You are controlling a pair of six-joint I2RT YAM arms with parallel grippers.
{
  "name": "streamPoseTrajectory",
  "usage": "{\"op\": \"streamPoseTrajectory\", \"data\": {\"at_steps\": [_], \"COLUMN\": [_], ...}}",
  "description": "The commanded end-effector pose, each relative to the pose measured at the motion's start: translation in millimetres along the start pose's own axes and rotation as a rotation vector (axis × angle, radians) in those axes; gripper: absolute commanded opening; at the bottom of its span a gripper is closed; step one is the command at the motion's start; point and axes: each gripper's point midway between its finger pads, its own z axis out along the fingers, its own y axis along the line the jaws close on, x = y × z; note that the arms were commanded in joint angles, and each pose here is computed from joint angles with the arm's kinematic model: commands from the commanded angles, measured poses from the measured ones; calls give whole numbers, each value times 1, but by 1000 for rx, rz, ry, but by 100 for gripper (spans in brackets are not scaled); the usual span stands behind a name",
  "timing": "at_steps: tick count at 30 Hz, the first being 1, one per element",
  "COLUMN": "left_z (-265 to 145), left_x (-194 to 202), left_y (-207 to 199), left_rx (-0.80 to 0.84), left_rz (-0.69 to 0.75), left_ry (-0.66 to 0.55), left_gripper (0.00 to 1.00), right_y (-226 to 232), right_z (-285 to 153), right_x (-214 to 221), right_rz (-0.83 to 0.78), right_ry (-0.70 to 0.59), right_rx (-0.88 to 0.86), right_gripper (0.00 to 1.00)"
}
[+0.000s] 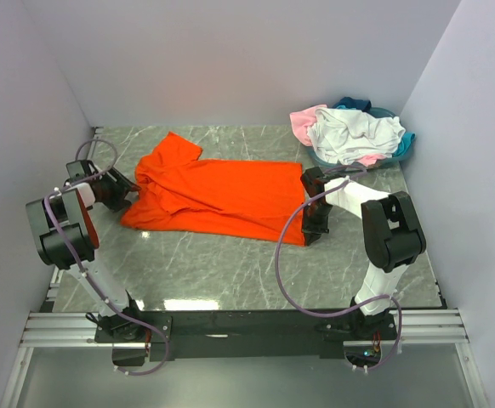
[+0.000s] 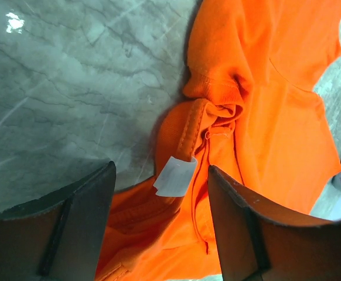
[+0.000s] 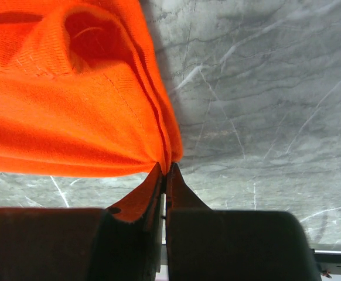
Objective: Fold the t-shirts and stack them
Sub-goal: Fold the tshirt
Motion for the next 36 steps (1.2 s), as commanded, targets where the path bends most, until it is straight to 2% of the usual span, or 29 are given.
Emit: {"op": "streamPoseTrajectory", "data": {"at_steps": [1, 9, 11, 12, 13, 15, 16, 18, 23, 27, 33, 36], "left_z": [-5, 16, 20, 21, 22, 21, 18, 10, -22, -45, -69, -76], "left_x": [-5, 8, 10, 8, 9, 2, 2, -12, -35, -52, -62, -62], "left_y": [-16, -24, -23, -24, -26, -24, -19, -15, -7, -11, 0, 4], "left_rx": [74, 132, 124, 129, 131, 104, 71, -4, -166, -223, -342, -369], "left_rz": [36, 45, 48, 49, 51, 62, 73, 108, 187, 230, 224, 220], "left_ry": [-25, 30, 34, 35, 41, 22, 29, -20, -93, -161, -229, -253], "left_gripper": [69, 67, 64, 59, 43, 24, 9, 0, 0, 2, 20, 37], "right_y": [-12, -10, -11, -11, -12, -13, -13, -13, -15, -15, -16, -15], "right_z": [-6, -7, -5, -6, -5, -5, -5, -5, -4, -4, -2, -2], "right_x": [-5, -4, -2, -2, -1, 0, 0, 1, 2, 4, 3, 3], "right_rz": [-9, -8, -6, -8, -6, -6, -8, -6, -5, -8, -13, -14], "right_ry": [-41, -49, -45, -47, -45, -47, -45, -47, -42, -39, -35, -37], "right_rx": [64, 46, 48, 47, 48, 49, 50, 50, 53, 55, 59, 56], "right_gripper": [0, 0, 0, 0, 0, 0, 0, 0, 0, 0, 0, 0]}}
